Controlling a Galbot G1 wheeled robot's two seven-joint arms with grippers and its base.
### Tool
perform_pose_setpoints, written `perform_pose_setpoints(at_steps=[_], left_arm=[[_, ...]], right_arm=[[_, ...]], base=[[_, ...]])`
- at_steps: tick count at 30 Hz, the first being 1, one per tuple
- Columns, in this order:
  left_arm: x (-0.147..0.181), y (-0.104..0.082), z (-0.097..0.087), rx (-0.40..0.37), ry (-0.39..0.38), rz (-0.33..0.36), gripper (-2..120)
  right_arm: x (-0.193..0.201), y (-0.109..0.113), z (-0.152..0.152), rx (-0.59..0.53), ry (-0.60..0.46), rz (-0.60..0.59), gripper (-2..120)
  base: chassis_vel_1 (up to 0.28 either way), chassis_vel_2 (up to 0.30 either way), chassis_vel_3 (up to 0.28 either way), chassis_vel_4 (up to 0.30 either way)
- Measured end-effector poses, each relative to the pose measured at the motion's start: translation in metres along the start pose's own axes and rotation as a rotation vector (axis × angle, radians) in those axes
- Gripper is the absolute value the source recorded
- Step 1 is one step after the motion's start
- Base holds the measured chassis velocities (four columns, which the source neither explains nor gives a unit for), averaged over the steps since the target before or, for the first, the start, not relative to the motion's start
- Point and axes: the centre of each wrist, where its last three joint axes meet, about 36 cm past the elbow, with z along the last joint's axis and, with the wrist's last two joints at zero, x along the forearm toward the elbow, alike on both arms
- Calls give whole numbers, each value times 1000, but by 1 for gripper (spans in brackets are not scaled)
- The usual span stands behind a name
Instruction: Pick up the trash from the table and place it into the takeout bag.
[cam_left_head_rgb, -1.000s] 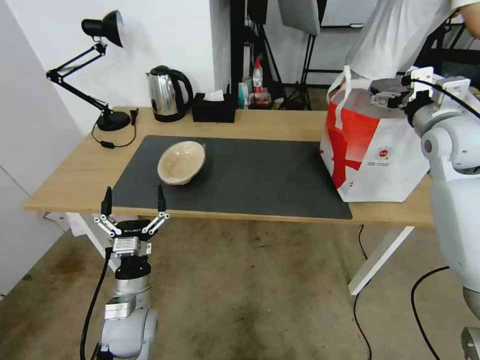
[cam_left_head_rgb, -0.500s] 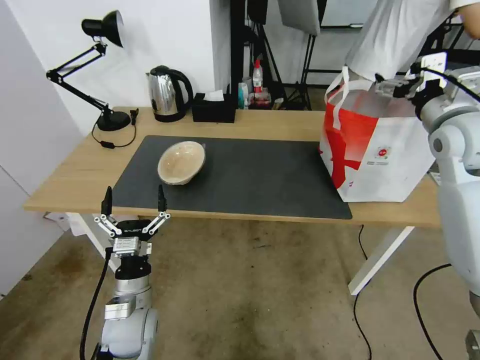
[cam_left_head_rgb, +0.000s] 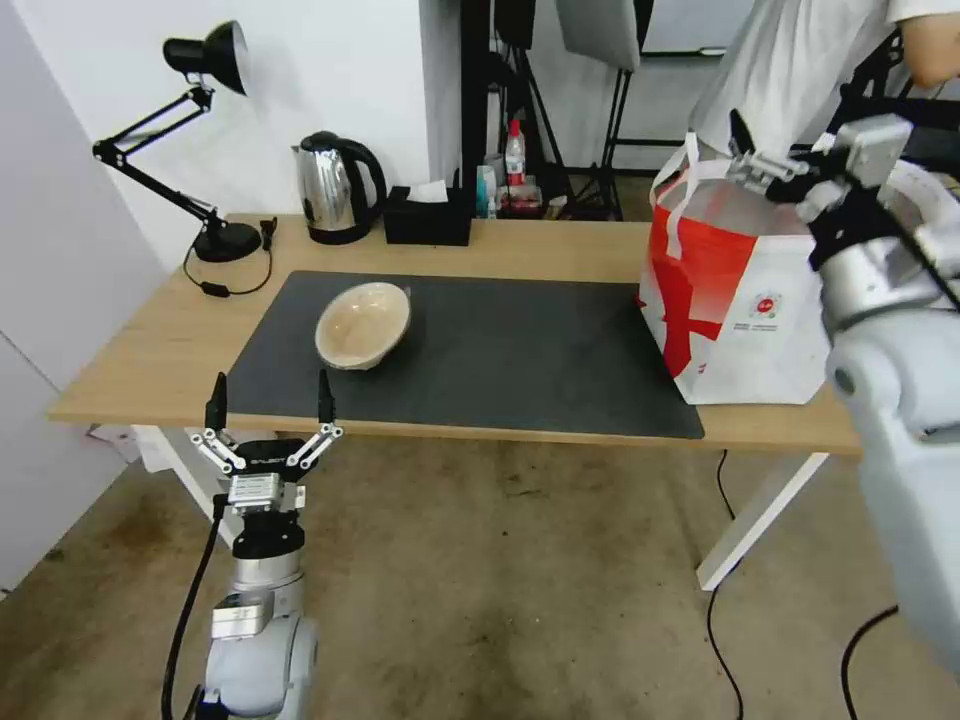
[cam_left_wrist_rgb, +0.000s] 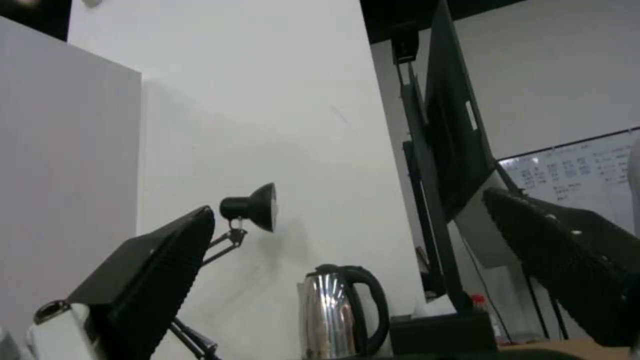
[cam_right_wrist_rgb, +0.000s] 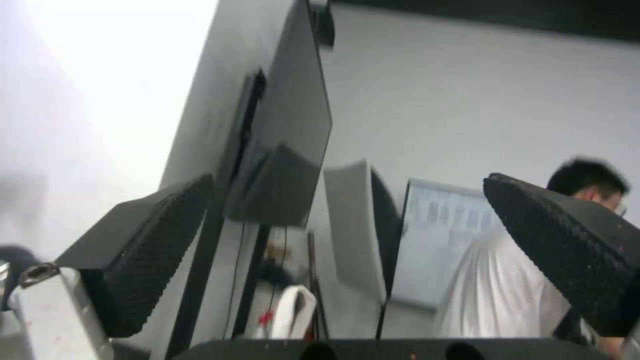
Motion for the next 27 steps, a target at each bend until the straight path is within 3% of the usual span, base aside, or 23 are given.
perform_pose_setpoints(at_steps=[6, 27], left_arm=[[0, -5, 0, 10, 1, 9, 100], [4, -9, 0, 22, -2, 13, 100]], right_arm=[[29, 33, 24, -45, -99, 87, 100], [126, 107, 49, -77, -134, 100, 100]], base=[[0, 0, 0, 0], [0, 0, 0, 0]])
